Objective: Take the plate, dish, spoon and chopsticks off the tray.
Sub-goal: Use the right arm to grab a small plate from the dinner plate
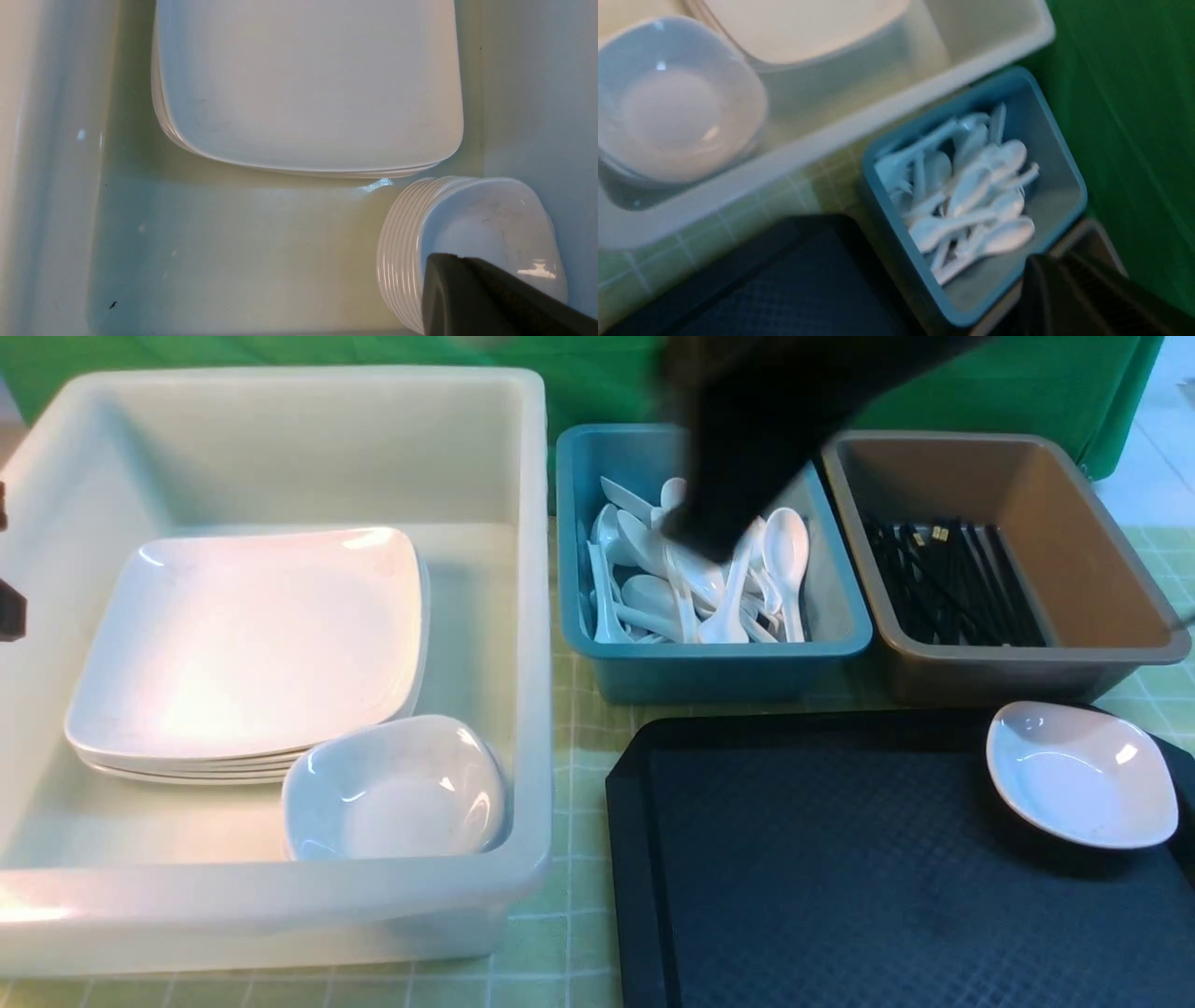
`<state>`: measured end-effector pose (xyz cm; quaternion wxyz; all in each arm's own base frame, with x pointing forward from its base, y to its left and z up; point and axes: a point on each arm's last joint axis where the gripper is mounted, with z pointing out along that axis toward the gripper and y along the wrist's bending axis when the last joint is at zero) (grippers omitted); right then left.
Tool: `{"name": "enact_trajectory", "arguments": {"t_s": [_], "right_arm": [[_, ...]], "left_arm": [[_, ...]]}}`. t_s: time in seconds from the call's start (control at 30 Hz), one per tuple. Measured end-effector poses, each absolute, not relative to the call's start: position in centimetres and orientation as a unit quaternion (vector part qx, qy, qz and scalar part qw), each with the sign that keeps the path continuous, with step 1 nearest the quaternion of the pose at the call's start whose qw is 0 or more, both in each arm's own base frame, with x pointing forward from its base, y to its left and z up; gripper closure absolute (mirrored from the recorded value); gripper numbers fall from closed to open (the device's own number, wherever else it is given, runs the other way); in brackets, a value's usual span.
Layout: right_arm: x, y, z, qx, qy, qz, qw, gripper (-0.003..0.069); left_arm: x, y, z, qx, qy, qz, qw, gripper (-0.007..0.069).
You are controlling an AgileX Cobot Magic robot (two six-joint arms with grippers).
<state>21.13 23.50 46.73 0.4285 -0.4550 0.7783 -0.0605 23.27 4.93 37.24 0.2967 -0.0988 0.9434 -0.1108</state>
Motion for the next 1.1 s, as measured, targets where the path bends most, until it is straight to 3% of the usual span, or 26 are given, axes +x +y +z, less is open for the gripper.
{"name": "enact_trajectory", "arguments": {"t_s": [0.03, 0.13, 0.23, 0.33, 0.43, 0.47, 0.5, 0.53, 0.57, 0.73, 1.1], "right_arm": [[21.2, 23.0, 46.7, -0.446, 0.784, -0.06, 0.427, 0.0647], [23.6, 16.6, 44.2, -0.323, 0.86, -0.09, 0.385, 0.0659], [26.0, 10.8, 38.2, -0.22, 0.925, -0.118, 0.285, 0.066], [27.5, 7.7, 31.8, -0.173, 0.957, -0.098, 0.211, 0.0636], [28.4, 5.9, 27.2, -0.154, 0.971, -0.072, 0.168, 0.0561], [28.6, 5.6, 26.2, -0.152, 0.973, -0.067, 0.161, 0.0545], [29.4, 5.3, 23.9, -0.159, 0.974, -0.059, 0.152, 0.0463], [29.5, 5.3, 23.7, -0.161, 0.973, -0.058, 0.151, 0.0454], [30.3, 5.5, 22.2, -0.188, 0.969, -0.057, 0.149, 0.0376], [31.6, 6.0, 18.9, -0.283, 0.95, -0.062, 0.114, 0.0228], [32.7, 5.4, 16.2, -0.37, 0.918, -0.115, 0.084, 0.0205]], "left_arm": [[23.3, 4.9, 37.2, -0.098, 0.943, -0.111, 0.297, 0.0637], [23.3, 4.9, 37.2, -0.097, 0.944, -0.11, 0.297, 0.0637], [23.3, 4.9, 37.2, -0.096, 0.944, -0.11, 0.296, 0.0637], [23.3, 4.9, 37.2, -0.096, 0.944, -0.111, 0.296, 0.0637], [23.3, 4.8, 37.3, -0.097, 0.942, -0.115, 0.299, 0.0637], [23.3, 4.8, 37.3, -0.097, 0.942, -0.116, 0.3, 0.0637], [23.4, 4.8, 37.4, -0.099, 0.94, -0.12, 0.304, 0.0637], [23.4, 4.8, 37.4, -0.099, 0.94, -0.12, 0.304, 0.0637], [23.4, 4.7, 37.4, -0.099, 0.939, -0.125, 0.305, 0.0637], [23.4, 4.6, 37.4, -0.098, 0.938, -0.129, 0.306, 0.0637], [23.4, 4.6, 37.4, -0.097, 0.938, -0.13, 0.307, 0.0637]]}}
